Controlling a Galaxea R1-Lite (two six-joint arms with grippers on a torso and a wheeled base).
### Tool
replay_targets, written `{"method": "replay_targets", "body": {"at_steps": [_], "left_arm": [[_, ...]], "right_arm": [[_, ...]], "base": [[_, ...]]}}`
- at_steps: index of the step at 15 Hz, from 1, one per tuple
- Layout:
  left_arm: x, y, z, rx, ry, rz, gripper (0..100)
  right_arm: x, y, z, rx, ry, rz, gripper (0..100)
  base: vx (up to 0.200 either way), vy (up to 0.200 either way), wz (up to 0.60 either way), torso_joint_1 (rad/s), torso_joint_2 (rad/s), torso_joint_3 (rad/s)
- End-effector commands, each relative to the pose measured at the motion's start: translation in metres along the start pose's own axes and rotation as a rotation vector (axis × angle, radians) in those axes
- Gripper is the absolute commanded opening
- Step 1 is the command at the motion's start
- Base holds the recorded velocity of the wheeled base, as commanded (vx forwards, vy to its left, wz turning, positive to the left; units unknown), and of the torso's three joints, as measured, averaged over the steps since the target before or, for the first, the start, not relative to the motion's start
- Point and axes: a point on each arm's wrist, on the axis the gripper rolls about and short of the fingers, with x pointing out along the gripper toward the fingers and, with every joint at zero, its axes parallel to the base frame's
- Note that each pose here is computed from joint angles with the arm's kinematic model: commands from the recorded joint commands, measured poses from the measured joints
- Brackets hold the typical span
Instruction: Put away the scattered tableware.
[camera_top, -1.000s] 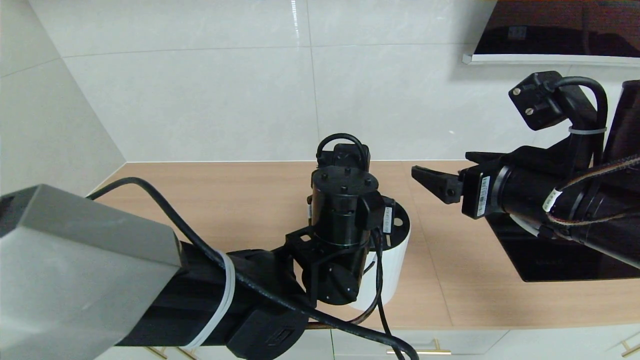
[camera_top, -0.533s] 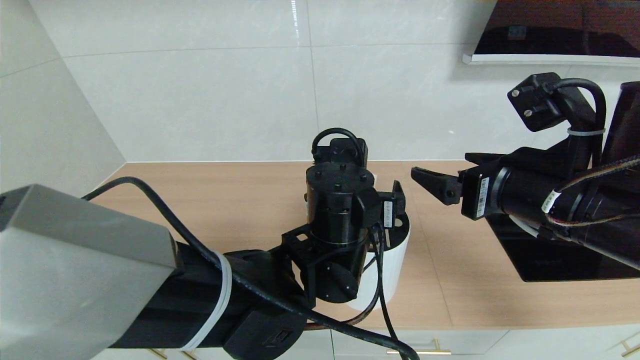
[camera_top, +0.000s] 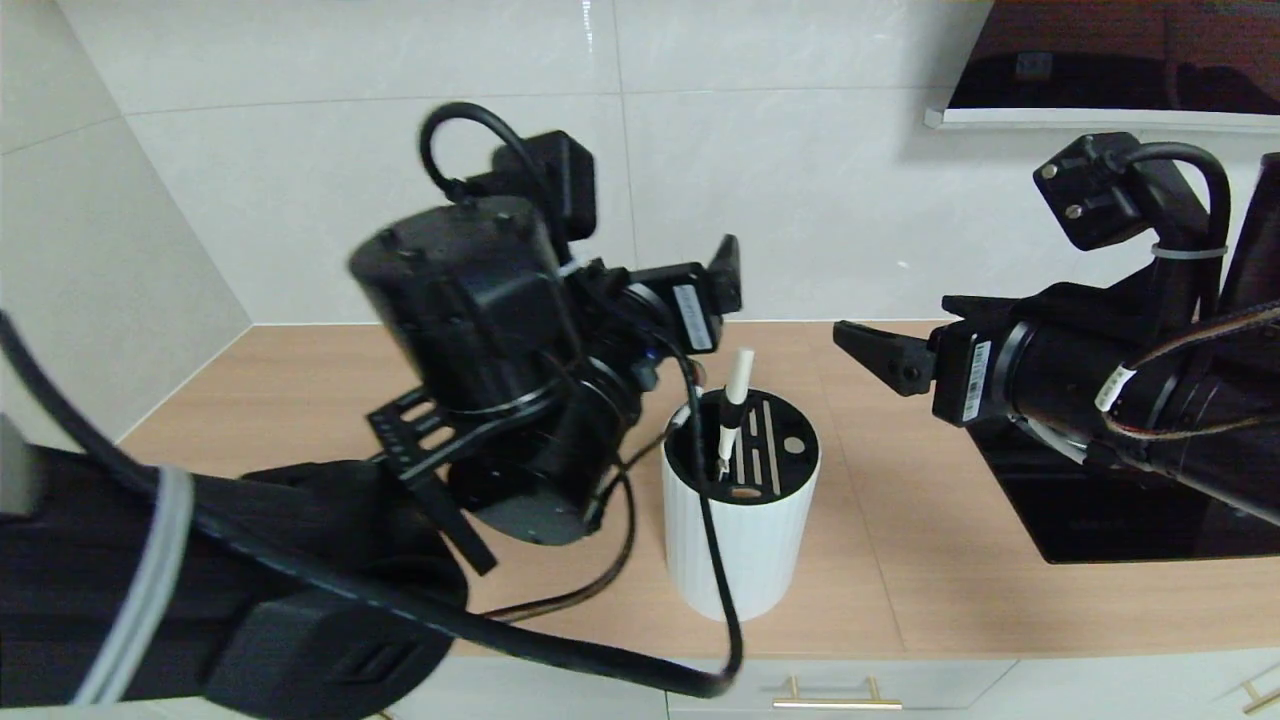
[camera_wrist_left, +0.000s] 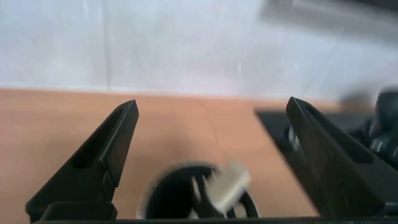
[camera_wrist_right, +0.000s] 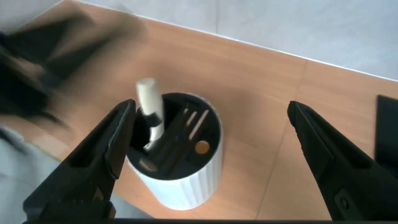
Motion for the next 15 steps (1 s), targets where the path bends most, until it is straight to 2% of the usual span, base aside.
{"method": "replay_targets", "body": {"at_steps": [1,2,3,5,6,7,10,12,15], "left_arm": [[-0.016,0.033,0.039,-0.017,-0.072,0.032,100],[-0.034,0.069,0.061,-0.012,-0.112,0.053,100],[-0.043,0.082,0.071,-0.01,-0.138,0.08,100],[-0.071,0.105,0.086,0.012,-0.175,0.136,100],[-0.071,0.105,0.086,0.012,-0.175,0.136,100],[-0.112,0.136,0.083,0.058,-0.156,0.229,100],[-0.171,0.152,0.081,0.065,-0.132,0.226,100],[-0.228,0.164,0.084,0.077,-0.111,0.236,100],[-0.285,0.176,0.07,0.111,-0.055,0.259,100]], "right_arm": [[-0.004,-0.004,0.004,0.005,-0.016,-0.011,100],[-0.018,-0.012,0.01,0.014,-0.044,-0.029,100],[-0.021,-0.016,0.006,0.012,-0.037,-0.047,100],[-0.047,-0.04,0.005,0.025,-0.067,-0.136,100],[-0.047,-0.04,0.005,0.025,-0.067,-0.136,100],[-0.106,-0.056,-0.012,0.037,-0.113,-0.173,100],[-0.157,-0.071,-0.042,0.044,-0.161,-0.283,100],[-0.203,-0.073,-0.053,0.051,-0.262,-0.363,100],[-0.251,-0.068,-0.08,0.005,-0.252,-0.435,100]], "base": [[0.0,0.0,0.0,0.0,0.0,0.0],[0.0,0.0,0.0,0.0,0.0,0.0],[0.0,0.0,0.0,0.0,0.0,0.0],[0.0,0.0,0.0,0.0,0.0,0.0],[0.0,0.0,0.0,0.0,0.0,0.0],[0.0,0.0,0.0,0.0,0.0,0.0],[0.0,0.0,0.0,0.0,0.0,0.0],[0.0,0.0,0.0,0.0,0.0,0.0],[0.0,0.0,0.0,0.0,0.0,0.0]]}}
